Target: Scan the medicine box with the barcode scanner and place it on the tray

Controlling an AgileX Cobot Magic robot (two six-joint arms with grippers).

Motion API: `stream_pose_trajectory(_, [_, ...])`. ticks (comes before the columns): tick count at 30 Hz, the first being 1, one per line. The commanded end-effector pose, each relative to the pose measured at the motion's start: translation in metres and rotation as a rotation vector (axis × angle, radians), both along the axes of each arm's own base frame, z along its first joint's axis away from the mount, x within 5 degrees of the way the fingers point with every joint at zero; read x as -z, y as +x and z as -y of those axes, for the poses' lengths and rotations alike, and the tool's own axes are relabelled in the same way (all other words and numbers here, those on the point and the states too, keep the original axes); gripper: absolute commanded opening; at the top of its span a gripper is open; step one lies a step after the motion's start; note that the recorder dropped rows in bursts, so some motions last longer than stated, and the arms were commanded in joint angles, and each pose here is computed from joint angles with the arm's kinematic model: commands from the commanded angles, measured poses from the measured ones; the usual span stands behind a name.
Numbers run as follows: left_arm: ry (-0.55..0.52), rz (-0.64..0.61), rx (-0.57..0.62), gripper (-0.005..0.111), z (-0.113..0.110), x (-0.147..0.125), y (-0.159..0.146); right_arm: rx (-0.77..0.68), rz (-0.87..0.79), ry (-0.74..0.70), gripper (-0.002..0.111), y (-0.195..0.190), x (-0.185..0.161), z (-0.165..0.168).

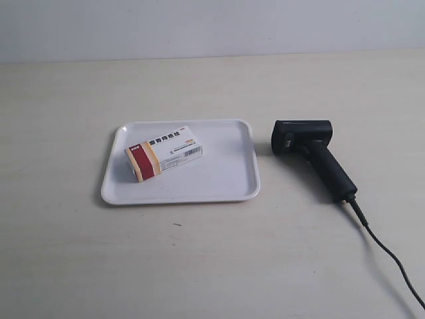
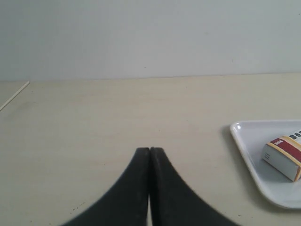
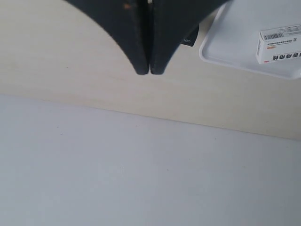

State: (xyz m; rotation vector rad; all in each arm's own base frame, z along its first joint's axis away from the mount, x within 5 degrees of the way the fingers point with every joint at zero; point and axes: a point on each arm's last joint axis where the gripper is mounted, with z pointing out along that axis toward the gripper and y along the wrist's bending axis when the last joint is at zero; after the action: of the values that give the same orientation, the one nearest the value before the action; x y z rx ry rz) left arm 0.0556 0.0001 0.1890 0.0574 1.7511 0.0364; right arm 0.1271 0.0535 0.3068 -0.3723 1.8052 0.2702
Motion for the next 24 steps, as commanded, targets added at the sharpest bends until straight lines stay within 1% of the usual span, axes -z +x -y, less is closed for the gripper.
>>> stream_pose_trajectory(1, [-0.011, 0.009, -0.001, 0.001, 0.0, -0.001, 0.0, -0.004, 0.009, 0.008, 0.0, -0.001, -0.001, 0.0])
stream_pose_trajectory(4, [-0.011, 0.009, -0.001, 0.001, 0.0, -0.001, 0.0, -0.003, 0.023, 0.042, 0.0, -0.001, -0.003, -0.001])
stream_pose_trajectory(6, [-0.011, 0.009, -0.001, 0.001, 0.0, -0.001, 0.0, -0.002, 0.005, 0.041, 0.0, -0.003, 0.003, 0.0])
stream_pose_trajectory(8, [-0.011, 0.009, -0.001, 0.001, 0.0, -0.001, 0.0, 0.002, -0.013, 0.063, 0.0, -0.008, 0.024, 0.002])
stream_pose_trajectory(11, [-0.011, 0.009, -0.001, 0.001, 0.0, -0.001, 0.0, 0.006, 0.004, 0.073, 0.0, -0.022, 0.069, 0.008])
stream_pose_trajectory(15, [-0.011, 0.009, -0.001, 0.001, 0.0, -0.001, 0.0, 0.013, 0.009, 0.091, 0.0, -0.041, 0.111, 0.017])
stream_pose_trajectory(16, [-0.011, 0.009, -0.001, 0.001, 0.0, -0.001, 0.0, 0.017, 0.005, 0.103, 0.0, -0.044, 0.114, 0.018])
stream_pose_trajectory(21, [-0.011, 0.009, -0.001, 0.001, 0.0, -0.001, 0.0, 0.019, 0.037, 0.143, 0.0, -0.049, 0.11, 0.02])
stream_pose_trajectory(24, [-0.011, 0.009, -0.001, 0.001, 0.0, -0.001, 0.0, 0.027, 0.081, 0.162, 0.0, -0.052, 0.106, 0.022])
